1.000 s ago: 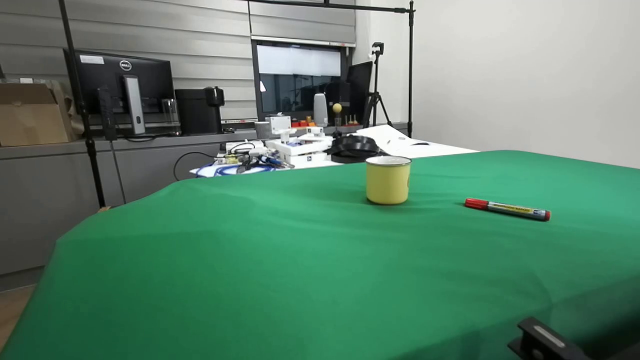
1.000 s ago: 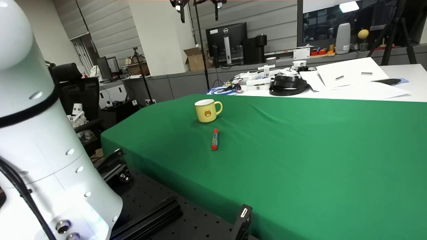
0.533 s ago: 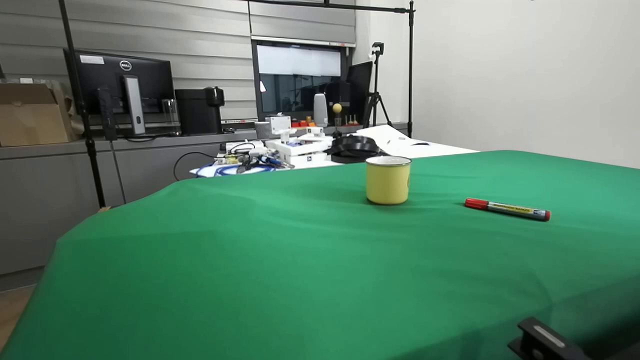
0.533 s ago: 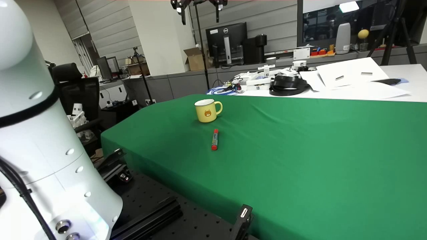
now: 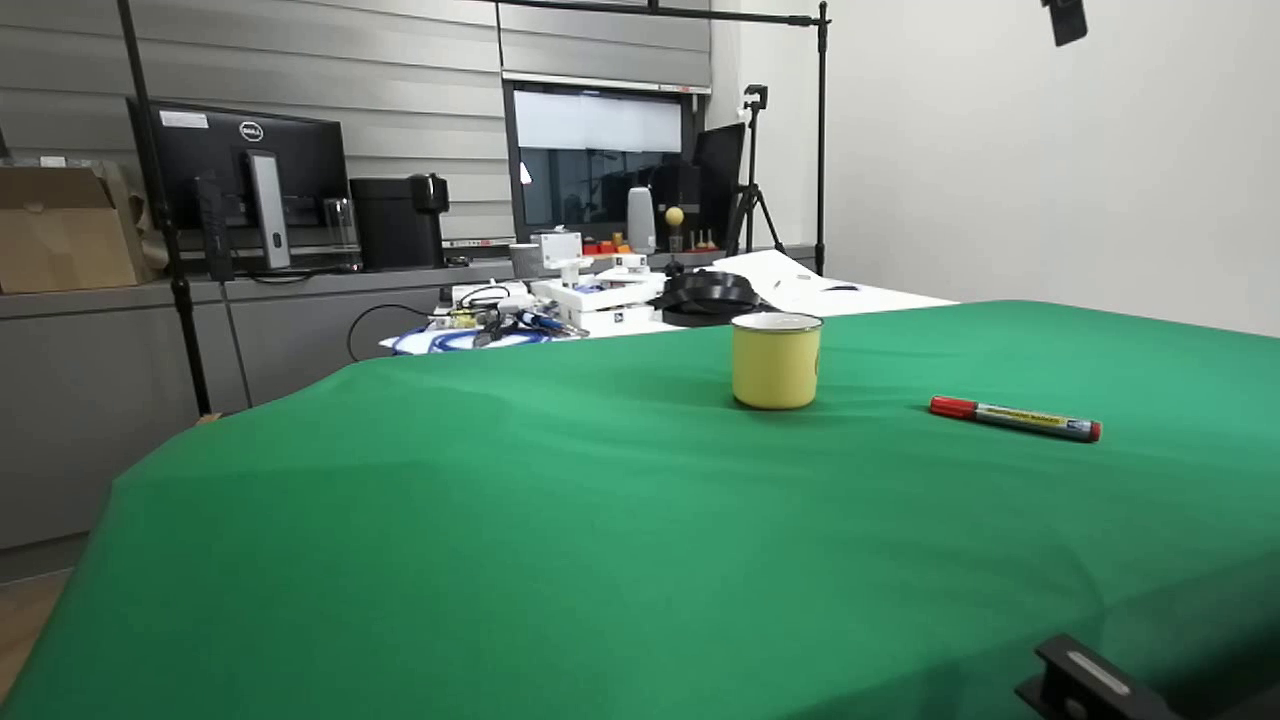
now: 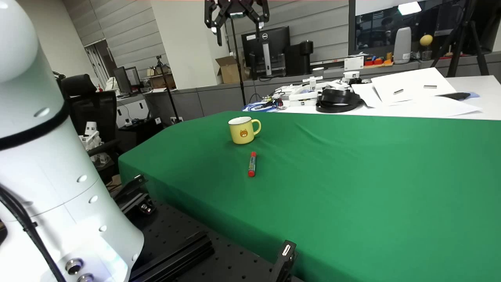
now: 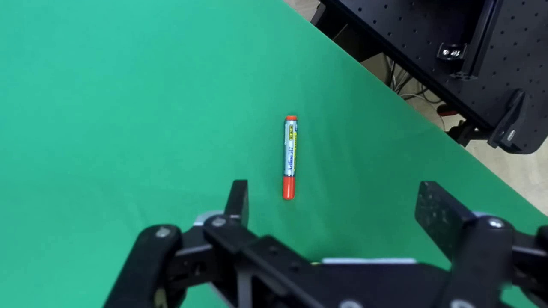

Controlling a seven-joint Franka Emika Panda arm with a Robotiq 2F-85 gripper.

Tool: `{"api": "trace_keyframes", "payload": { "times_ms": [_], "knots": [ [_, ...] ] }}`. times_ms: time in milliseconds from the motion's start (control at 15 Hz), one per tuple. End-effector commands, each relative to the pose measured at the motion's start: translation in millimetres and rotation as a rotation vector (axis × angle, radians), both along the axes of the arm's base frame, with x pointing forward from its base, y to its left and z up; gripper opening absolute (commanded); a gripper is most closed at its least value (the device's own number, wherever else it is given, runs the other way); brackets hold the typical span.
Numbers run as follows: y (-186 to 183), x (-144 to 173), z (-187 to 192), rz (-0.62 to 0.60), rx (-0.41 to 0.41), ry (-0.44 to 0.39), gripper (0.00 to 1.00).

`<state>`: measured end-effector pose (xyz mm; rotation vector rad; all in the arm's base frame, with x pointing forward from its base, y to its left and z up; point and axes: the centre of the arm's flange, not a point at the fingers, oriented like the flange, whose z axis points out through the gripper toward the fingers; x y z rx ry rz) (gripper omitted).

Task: Put the marker into the cup.

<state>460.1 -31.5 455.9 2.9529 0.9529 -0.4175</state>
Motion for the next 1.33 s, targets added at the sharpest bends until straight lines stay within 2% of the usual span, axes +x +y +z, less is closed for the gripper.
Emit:
{"api": "trace_keyframes", "payload": {
  "times_ms": [0, 133, 467, 600, 800, 933, 1000, 1267],
  "knots": [
    [-3.9, -18.2, -37.2, -0.092, -0.022, -0.075, 1.0],
    [-4.5, -21.0, -63.6, -0.107, -0.03, -0.106, 1.0],
    [0.0, -26.4, -135.8, -0.048, -0.003, -0.104, 1.0],
    [0.8, -23.3, -162.0, -0.022, -0.02, -0.109, 1.0],
    [-2.1, -13.2, -192.1, 0.005, -0.028, -0.085, 1.0],
    [-5.0, -7.4, -211.9, -0.006, -0.031, -0.026, 1.0],
    [0.6, -22.3, -197.7, -0.001, -0.013, -0.059, 1.0],
    [-2.4, -18.0, -217.4, -0.006, -0.014, -0.02, 1.0]
  ]
}}
